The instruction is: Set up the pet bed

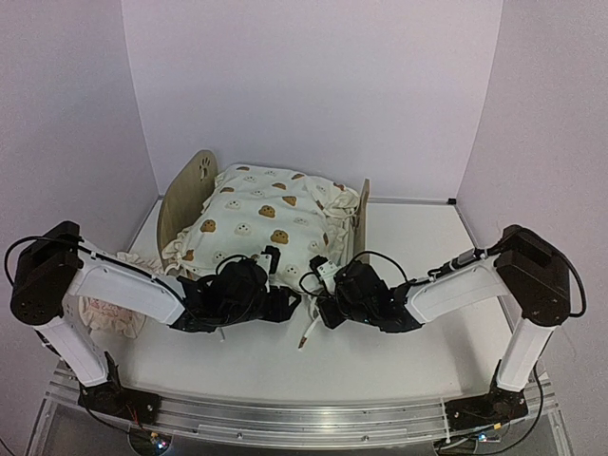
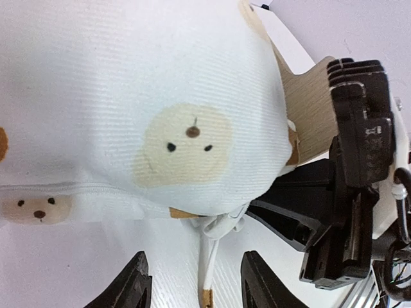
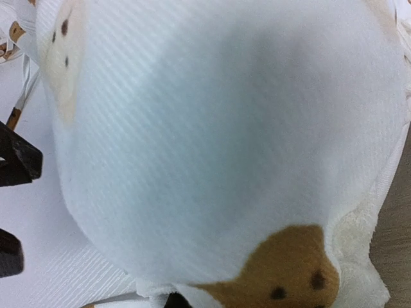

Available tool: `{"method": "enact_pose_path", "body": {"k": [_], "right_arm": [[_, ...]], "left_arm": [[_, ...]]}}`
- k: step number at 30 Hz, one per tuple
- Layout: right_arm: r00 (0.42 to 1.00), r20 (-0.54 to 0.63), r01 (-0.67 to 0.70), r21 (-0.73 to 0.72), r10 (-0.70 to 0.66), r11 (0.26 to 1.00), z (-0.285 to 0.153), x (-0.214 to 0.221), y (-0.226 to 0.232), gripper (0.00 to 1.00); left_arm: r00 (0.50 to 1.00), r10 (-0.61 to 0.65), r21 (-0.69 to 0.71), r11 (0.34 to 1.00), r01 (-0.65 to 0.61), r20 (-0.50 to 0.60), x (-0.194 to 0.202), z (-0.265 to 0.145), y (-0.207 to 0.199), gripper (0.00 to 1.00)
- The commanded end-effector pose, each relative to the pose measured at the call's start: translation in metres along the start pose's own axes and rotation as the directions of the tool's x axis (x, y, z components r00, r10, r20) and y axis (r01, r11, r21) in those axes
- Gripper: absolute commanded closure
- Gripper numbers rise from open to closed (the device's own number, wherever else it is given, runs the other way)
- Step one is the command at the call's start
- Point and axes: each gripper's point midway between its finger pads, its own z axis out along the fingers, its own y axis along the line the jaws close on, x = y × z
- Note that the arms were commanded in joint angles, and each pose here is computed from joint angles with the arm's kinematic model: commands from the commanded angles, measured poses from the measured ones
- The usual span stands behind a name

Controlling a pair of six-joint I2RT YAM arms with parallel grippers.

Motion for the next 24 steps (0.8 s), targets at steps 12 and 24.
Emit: {"method": "enact_pose_path", "body": {"k": [12, 24], "right_arm": [[0.999, 0.035, 0.043, -0.053, -0.041, 0.998, 0.002, 0.001, 0.01, 1.0], [0.998, 0.037, 0.061, -0.084, -0.058, 0.995, 0.001, 0.004, 0.015, 1.0]], "left_arm": [[1.0, 0.005, 0.18, 0.984, -0.001, -0.022, -0.006, 0.03, -0.02, 0.56], [0.999, -0.036, 0.175, 0.984, 0.035, 0.001, -0.014, 0.043, -0.012, 0.61]]}}
